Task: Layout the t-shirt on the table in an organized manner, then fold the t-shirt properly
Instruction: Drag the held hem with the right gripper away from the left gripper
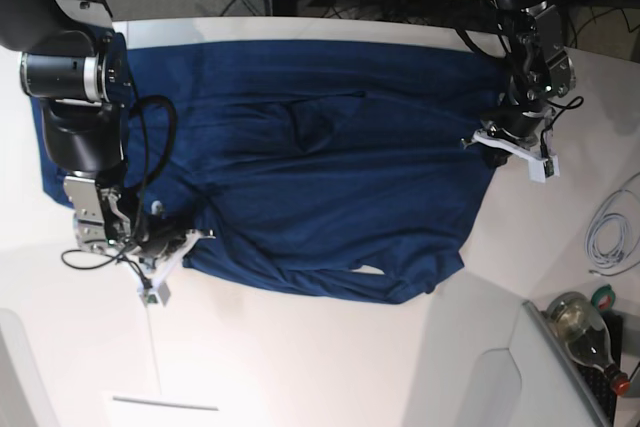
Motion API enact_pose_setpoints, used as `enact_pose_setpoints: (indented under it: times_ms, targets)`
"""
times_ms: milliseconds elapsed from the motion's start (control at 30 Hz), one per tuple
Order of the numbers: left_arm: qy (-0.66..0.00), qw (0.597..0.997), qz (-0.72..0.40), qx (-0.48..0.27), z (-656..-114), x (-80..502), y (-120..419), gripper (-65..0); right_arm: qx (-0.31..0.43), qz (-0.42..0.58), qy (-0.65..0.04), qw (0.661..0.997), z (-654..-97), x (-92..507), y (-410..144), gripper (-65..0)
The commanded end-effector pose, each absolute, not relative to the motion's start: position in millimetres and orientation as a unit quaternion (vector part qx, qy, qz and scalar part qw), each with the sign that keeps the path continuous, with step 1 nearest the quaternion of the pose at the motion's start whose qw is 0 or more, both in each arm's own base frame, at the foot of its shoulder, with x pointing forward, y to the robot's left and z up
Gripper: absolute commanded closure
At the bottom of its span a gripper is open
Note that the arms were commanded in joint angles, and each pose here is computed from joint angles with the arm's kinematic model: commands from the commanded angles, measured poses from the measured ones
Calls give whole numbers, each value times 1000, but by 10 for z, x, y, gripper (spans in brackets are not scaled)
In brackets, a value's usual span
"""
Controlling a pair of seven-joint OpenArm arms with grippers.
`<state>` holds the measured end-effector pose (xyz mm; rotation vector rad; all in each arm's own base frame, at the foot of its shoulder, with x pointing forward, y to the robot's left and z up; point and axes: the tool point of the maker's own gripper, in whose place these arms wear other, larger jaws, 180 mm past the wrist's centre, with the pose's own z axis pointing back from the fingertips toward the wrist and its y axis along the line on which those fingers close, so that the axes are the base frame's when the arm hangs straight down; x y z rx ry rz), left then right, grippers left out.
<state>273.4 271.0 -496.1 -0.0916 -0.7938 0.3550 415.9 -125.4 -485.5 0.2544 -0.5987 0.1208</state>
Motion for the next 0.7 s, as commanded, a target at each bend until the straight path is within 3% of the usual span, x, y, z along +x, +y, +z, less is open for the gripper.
enact_pose_setpoints:
  times_ms: [0, 467, 667]
  targets:
    - [-325, 931, 166, -25, -5150, 2497, 2741, 0, 116, 58, -328, 936, -4631, 4391, -1391, -24]
    - [-323, 932, 165, -22, -5157, 2454, 2748, 0, 22, 73, -409, 909, -3781, 4845, -2260, -6]
    - [-323, 931, 166, -21, -5153, 2451, 2764, 0, 15, 76, -381, 921, -3851, 4769, -2308, -9]
